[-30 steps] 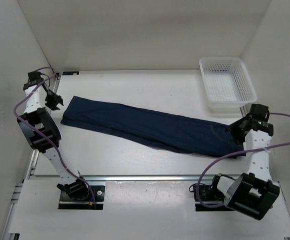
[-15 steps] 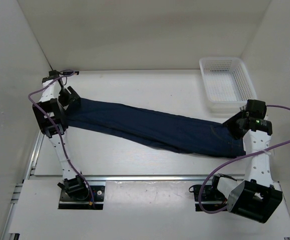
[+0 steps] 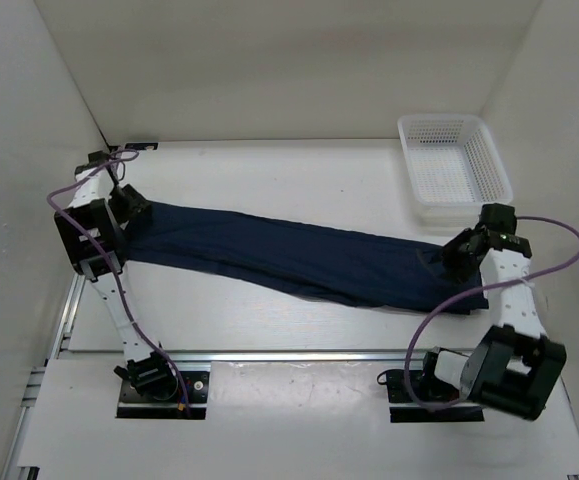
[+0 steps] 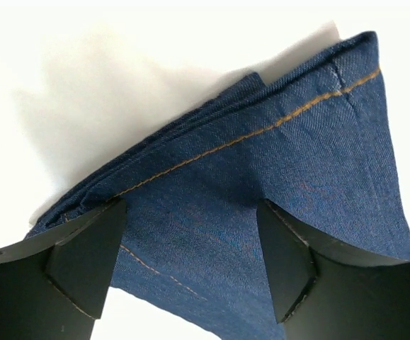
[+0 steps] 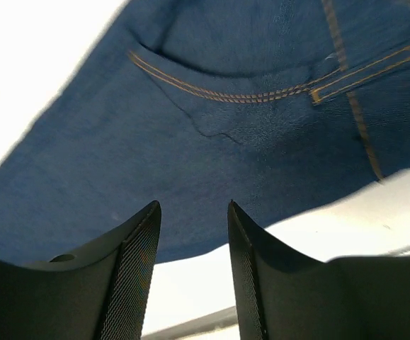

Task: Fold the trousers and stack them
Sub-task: Fold the trousers

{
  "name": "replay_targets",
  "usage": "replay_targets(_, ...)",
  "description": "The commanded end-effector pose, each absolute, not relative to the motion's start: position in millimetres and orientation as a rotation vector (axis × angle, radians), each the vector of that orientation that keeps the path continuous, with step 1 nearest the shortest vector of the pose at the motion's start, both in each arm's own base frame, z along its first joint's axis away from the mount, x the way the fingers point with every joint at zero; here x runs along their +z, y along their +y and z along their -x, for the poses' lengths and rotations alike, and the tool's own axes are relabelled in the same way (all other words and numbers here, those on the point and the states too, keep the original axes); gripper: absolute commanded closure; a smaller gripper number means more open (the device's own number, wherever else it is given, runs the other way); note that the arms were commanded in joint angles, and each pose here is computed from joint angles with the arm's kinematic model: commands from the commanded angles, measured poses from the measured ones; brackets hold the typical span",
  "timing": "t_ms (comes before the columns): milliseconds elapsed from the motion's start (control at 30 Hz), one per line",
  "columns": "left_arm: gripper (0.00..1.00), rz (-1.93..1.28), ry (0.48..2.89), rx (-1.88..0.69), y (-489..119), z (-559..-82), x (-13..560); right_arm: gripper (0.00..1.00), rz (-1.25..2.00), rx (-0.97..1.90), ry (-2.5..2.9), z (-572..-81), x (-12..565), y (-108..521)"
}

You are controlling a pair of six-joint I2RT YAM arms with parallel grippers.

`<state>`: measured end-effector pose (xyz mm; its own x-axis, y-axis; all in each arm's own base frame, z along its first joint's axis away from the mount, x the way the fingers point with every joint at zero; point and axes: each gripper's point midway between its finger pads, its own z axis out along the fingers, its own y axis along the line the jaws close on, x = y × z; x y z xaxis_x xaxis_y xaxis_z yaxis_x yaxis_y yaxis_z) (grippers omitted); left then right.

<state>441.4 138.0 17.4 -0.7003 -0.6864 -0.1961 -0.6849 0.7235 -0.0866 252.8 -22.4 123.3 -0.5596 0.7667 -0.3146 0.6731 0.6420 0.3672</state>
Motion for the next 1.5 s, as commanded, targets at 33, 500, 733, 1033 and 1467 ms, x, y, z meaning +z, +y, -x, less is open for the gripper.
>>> replay_targets(33, 0.15, 1.285, 2.71, 0.036, 165, -398, 9, 0.53, -1.016, 0.515, 2.532, -263, 95, 14)
replay_targets(500, 0.11, 1.216, 2.68, 0.031, 159, -386, 37, 0.46, -1.326, 0.194, 2.67, -262, 23, -10)
replay_targets(733, 0.06, 1.086, 2.645, -0.053, 143, -426, 63, 0.49, -1.47, 0.015, 2.565, -256, 23, -40)
replay_targets(1033, 0.45, 0.938, 2.579, -0.182, 99, -440, 119, 0.56, -0.823, 0.103, 2.478, -297, 115, 6)
replay_targets(1467, 0.73, 1.032, 2.835, -0.221, 40, -373, 26, 0.86, -0.438, 0.252, 2.808, -299, 61, 125)
